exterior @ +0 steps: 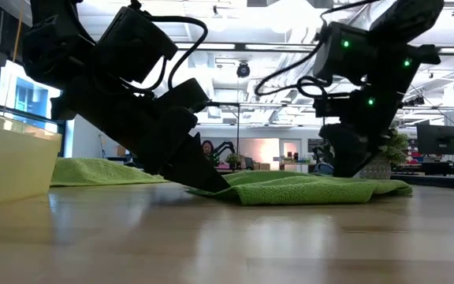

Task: Roll microfiber towels into tight, uniform cylinder then place into a basket
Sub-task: Fold the green microfiber towel

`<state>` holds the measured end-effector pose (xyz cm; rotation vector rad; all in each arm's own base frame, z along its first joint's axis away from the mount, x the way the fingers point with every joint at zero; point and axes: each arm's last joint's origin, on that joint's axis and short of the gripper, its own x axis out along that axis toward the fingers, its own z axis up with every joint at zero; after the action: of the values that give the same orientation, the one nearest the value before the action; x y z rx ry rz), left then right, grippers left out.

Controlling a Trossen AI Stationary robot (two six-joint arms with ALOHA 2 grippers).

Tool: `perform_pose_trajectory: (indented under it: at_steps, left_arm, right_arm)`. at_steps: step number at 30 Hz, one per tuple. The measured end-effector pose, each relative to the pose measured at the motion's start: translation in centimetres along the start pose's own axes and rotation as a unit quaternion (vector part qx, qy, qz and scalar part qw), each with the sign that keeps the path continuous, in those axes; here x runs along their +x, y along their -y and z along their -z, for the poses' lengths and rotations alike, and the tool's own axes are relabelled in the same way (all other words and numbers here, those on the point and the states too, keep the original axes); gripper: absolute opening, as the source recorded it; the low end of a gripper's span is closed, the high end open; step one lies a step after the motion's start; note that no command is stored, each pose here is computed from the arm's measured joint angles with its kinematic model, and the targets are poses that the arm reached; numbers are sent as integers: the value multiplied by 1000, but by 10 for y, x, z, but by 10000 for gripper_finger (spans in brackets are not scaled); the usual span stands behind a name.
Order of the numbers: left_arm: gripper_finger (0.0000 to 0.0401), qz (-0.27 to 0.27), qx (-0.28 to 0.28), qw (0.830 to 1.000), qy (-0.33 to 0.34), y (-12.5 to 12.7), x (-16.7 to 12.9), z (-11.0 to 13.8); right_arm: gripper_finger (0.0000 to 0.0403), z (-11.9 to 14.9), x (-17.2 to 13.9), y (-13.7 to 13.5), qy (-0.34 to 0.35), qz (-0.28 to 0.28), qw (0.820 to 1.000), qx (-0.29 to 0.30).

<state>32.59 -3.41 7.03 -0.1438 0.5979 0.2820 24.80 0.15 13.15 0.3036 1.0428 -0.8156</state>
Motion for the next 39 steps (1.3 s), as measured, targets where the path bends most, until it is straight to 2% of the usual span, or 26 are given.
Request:
perform_pose_trajectory:
  at_steps: [5,9,15,23,28,34,39]
  left_arm:
    - [156,0,0,1000,0,0,0,0]
    - [156,0,0,1000,0,0,0,0]
    - [156,0,0,1000,0,0,0,0]
    - [156,0,0,1000,0,0,0,0]
    - [156,0,0,1000,0,0,0,0]
    - [156,0,0,1000,0,0,0,0]
    - [156,-1,0,1000,0,0,0,0]
  right_arm:
    - [171,-7,3,10,26,57,998,-16]
    - [171,-19,3,12,37,66,997,-20]
    - [171,-30,5,14,-3,6,999,-48]
    - [171,-48,19,37,-39,-36,998,14]
    - [171,-57,26,48,-51,-88,995,-15]
    - [171,-69,25,54,-47,-126,987,-88]
    - [171,-72,26,56,-41,-138,984,-109]
